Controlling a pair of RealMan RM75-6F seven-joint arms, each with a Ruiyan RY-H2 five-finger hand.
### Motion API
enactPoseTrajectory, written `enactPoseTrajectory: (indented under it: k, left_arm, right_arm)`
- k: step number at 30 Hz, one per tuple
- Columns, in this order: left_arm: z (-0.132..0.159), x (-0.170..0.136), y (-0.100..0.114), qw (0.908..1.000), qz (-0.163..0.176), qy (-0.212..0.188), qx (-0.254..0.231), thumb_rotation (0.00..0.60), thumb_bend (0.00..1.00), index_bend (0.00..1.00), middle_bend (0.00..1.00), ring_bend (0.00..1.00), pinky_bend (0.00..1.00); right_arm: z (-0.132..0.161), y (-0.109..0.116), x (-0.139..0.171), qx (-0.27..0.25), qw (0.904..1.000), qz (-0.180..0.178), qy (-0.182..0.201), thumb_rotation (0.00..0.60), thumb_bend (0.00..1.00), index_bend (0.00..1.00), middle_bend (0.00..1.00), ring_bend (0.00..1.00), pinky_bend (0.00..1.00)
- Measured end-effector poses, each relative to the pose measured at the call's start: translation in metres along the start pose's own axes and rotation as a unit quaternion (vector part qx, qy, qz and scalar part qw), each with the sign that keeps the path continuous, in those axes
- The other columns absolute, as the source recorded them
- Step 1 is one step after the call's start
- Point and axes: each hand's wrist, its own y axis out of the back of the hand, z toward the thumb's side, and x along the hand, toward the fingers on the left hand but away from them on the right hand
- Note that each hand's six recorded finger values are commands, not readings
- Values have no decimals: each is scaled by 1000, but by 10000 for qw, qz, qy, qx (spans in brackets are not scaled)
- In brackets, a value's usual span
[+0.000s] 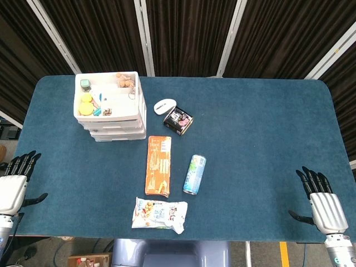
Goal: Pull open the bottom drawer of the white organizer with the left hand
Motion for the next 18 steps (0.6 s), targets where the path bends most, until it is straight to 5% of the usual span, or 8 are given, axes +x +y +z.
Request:
enactPoseTrajectory:
  k: [18]
  left_arm:
    - [0, 0, -1, 10000, -11, 25, -29, 600, 63, 0, 0, 0, 13]
  right_arm:
    - [0, 1, 0, -17, 10000, -12, -7, 600, 103, 0, 0, 0, 0]
